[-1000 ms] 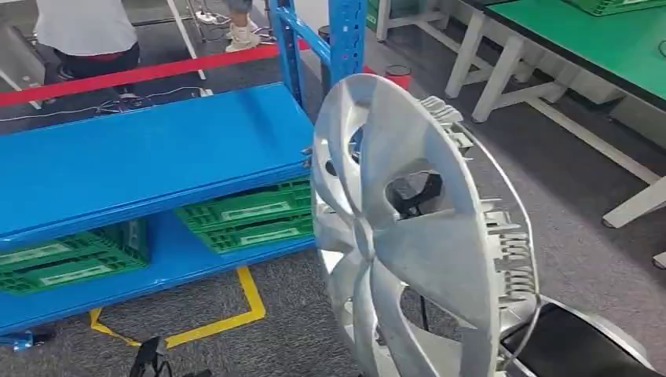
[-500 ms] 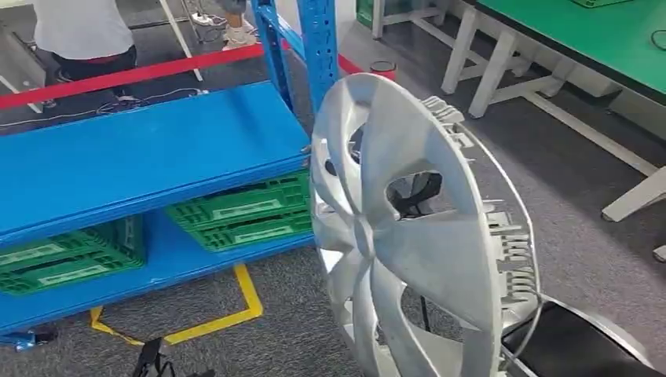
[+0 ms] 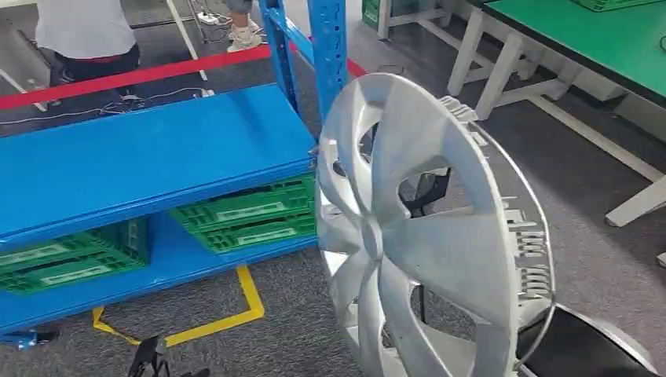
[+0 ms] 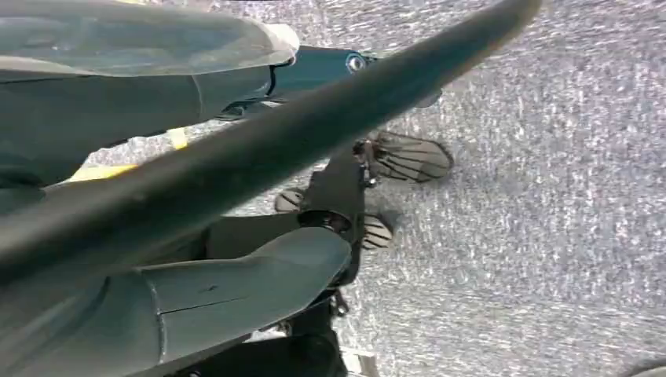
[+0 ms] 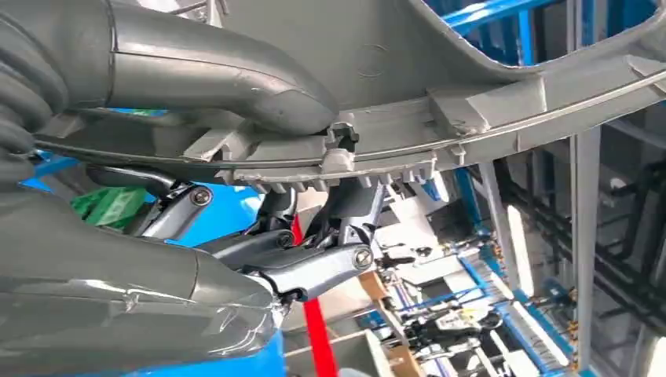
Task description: Take the parts from the cabinet and place them on the table.
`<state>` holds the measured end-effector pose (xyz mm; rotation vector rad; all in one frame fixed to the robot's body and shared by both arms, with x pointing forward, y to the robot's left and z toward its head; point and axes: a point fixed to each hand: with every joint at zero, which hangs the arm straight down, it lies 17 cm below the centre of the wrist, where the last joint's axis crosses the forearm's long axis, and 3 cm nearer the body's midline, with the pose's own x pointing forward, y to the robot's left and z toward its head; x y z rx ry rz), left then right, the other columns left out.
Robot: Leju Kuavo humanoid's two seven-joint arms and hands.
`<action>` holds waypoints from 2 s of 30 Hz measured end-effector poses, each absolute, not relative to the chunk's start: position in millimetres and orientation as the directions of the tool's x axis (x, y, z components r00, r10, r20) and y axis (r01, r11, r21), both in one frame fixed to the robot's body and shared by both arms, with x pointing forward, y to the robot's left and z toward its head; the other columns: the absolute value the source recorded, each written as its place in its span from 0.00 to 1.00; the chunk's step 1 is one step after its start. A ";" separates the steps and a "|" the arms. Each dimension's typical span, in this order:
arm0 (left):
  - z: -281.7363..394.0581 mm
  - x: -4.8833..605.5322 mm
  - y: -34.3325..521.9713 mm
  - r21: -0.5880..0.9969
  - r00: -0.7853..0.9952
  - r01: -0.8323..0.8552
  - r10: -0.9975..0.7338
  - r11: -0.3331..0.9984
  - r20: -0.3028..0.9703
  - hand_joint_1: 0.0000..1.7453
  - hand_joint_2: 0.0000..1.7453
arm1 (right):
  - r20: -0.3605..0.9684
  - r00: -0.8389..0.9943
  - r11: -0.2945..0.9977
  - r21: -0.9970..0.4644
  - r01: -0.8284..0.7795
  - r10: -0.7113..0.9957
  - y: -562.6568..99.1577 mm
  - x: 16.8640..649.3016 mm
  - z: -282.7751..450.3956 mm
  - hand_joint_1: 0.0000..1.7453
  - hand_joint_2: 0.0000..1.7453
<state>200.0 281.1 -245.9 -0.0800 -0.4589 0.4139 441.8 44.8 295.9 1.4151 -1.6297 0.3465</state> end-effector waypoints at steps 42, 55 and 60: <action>-247.4 193.9 282.4 -0.168 0.814 -0.374 0.409 0.912 0.413 0.00 1.00 | 0.765 0.079 0.284 0.330 -0.901 -0.639 46.6 442.2 306.2 1.00 1.00; -247.0 195.9 283.5 -0.165 0.812 -0.375 0.409 0.912 0.416 0.00 1.00 | 0.766 0.080 0.286 0.332 -0.899 -0.638 46.9 442.3 305.0 1.00 1.00; -247.3 194.7 284.7 -0.163 0.813 -0.377 0.410 0.912 0.415 0.00 1.00 | 0.765 0.085 0.287 0.339 -0.896 -0.638 46.6 441.9 301.5 1.00 1.00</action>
